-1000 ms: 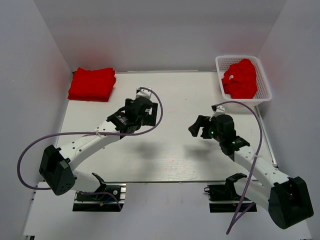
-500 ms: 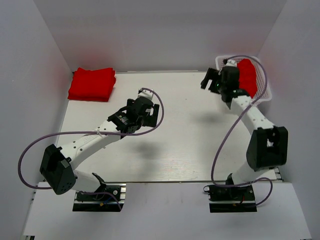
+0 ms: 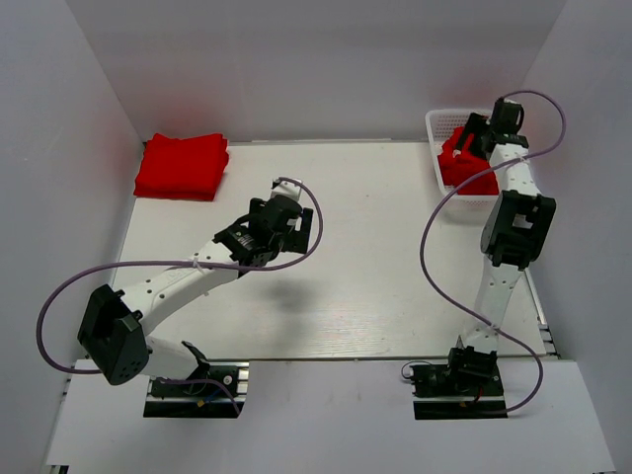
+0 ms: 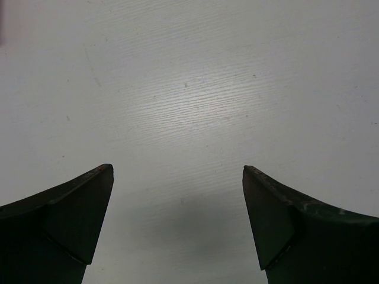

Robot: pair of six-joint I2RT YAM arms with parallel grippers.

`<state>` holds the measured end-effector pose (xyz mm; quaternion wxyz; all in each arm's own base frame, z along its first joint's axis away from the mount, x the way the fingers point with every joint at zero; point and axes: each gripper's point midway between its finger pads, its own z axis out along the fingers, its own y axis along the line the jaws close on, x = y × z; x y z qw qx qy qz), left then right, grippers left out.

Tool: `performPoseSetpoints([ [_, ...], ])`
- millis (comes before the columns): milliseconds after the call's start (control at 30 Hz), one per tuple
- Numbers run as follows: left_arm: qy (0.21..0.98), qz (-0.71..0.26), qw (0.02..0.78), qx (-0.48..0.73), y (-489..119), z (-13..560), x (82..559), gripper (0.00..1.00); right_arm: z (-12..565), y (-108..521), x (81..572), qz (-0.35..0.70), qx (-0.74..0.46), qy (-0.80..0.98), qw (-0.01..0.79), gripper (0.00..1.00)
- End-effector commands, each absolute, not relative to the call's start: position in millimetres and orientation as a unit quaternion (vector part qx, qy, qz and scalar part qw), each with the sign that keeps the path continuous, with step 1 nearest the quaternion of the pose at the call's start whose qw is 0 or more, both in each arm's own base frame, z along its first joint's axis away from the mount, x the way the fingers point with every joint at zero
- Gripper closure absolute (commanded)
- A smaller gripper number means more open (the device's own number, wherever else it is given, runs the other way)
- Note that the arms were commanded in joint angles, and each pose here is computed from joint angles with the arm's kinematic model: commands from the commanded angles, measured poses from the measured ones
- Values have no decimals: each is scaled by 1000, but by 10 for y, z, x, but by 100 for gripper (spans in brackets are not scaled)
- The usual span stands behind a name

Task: Fold and stack the t-shirts
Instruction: Grab crumpled tshirt from bin with the right arm

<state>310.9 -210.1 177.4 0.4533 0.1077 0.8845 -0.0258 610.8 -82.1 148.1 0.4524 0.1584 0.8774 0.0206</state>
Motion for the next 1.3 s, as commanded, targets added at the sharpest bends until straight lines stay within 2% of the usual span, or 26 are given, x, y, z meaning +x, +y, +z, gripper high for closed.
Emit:
performPoseSetpoints([
  [0,871,-43,479,100,-2110,1921,3108,0,1553,-1050,6230,8,148,865,480,10],
  [200,876,-29,469,110,-2089,1796,3142,0,1283,-1337,6453,-14,143,849,509,10],
  [300,875,-21,472,106,-2075,1810,3174,0,931,-1436,6511,-29,148,859,489,10],
  [367,875,-21,472,106,-2075,1810,3174,0,958,-1446,6584,-27,143,855,498,10],
  [533,878,-11,467,107,-2069,1744,3189,0,606,-1374,6611,-9,137,865,483,10],
  [600,878,-9,467,103,-2040,1744,3208,0,574,-1378,6610,-2,146,864,481,15],
  [633,878,-9,467,103,-2040,1744,3208,0,576,-1354,6616,2,145,864,483,21],
  [667,878,-9,467,103,-2040,1744,3208,0,607,-1374,6605,1,147,863,483,42],
  [733,878,-9,467,103,-2040,1744,3208,0,702,-1365,6617,3,152,855,495,76],
  [767,878,-9,467,103,-2040,1744,3208,0,802,-1390,6612,-3,157,850,502,100],
  [1033,879,-17,463,107,-2106,1793,3231,0,1574,-1367,6564,3,155,821,549,100],
  [1267,882,-13,457,110,-2119,1815,3244,0,2830,-1475,6301,-47,151,775,612,100],
])
